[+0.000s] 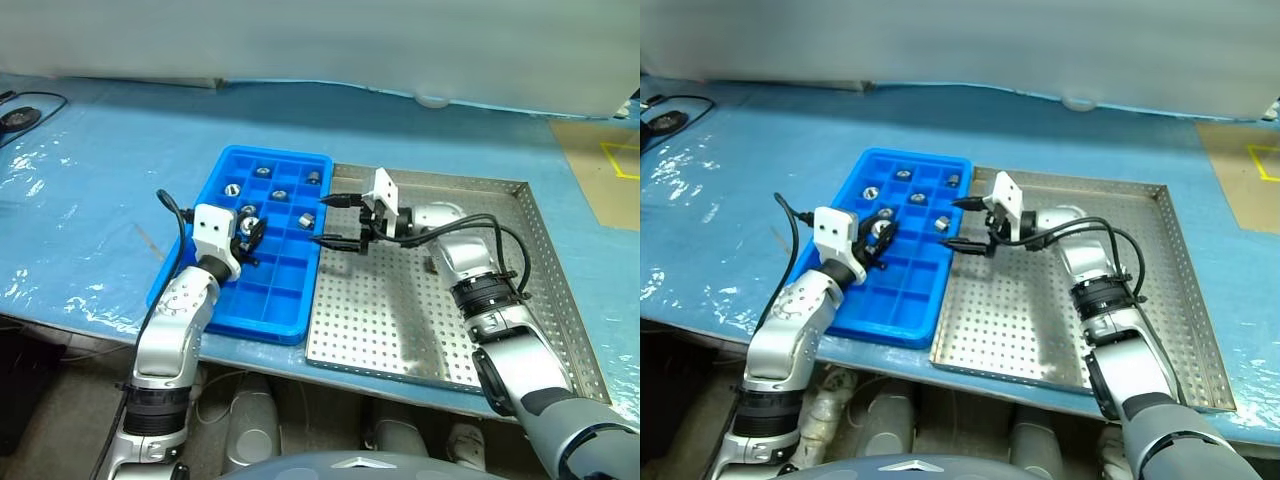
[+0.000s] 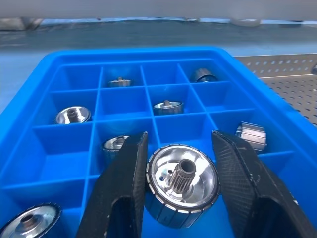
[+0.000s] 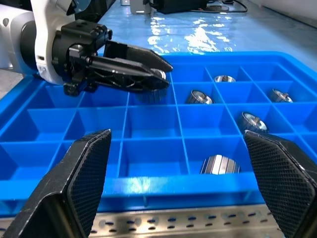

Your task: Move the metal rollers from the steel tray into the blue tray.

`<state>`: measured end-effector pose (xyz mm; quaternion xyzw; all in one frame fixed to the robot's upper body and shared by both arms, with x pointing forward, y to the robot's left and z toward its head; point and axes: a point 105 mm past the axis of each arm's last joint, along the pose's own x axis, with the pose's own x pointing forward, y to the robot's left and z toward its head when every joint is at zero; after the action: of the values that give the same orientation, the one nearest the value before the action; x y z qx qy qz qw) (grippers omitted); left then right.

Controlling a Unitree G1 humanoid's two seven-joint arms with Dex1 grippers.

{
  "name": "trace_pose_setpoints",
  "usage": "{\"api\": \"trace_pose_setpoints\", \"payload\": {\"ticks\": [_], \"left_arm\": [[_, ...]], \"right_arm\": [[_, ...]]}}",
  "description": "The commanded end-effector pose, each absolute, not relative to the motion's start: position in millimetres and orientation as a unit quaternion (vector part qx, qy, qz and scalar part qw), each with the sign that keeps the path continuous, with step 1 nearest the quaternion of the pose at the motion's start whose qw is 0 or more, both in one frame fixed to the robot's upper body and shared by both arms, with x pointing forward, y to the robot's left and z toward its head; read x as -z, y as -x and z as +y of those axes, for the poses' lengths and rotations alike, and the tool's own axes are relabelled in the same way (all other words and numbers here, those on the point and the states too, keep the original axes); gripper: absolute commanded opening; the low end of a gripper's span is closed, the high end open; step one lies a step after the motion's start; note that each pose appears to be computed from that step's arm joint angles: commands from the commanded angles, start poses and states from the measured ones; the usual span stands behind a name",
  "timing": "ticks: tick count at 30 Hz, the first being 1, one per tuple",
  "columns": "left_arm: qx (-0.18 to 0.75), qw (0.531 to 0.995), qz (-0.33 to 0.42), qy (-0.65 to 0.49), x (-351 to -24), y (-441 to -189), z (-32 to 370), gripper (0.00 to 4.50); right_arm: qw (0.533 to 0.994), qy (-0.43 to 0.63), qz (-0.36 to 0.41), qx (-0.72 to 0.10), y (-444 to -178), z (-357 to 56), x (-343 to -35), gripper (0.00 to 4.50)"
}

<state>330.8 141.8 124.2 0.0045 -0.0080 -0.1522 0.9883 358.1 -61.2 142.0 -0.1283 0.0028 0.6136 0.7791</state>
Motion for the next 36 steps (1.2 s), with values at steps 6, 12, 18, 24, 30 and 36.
{"api": "trace_pose_setpoints", "payload": {"ticks": [6, 12, 18, 24, 30, 36], "left_arm": [[0.103, 0.994, -0.014, -0.015, -124, -306, 160, 1.69], [0.088, 0.996, -0.007, -0.014, -121, -300, 163, 1.69], [0.093, 0.996, 0.007, -0.011, -116, -293, 159, 1.69], [0.112, 0.994, 0.017, -0.004, -111, -292, 152, 2.93], [0.185, 0.983, -0.016, 0.016, -131, -304, 132, 4.29], [0.279, 0.959, -0.032, 0.018, -144, -322, 106, 4.29]], "right_arm": [[0.781, 0.136, -0.015, -0.609, -356, -65, -150, 4.50], [0.773, 0.134, -0.016, -0.620, -358, -55, -150, 4.50], [0.769, 0.137, -0.015, -0.624, -357, -54, -148, 4.50], [0.771, 0.139, -0.013, -0.622, -357, -57, -147, 4.50], [0.787, 0.139, -0.015, -0.600, -358, -70, -150, 4.50], [0.823, 0.142, -0.015, -0.550, -357, -94, -153, 4.50]]}}
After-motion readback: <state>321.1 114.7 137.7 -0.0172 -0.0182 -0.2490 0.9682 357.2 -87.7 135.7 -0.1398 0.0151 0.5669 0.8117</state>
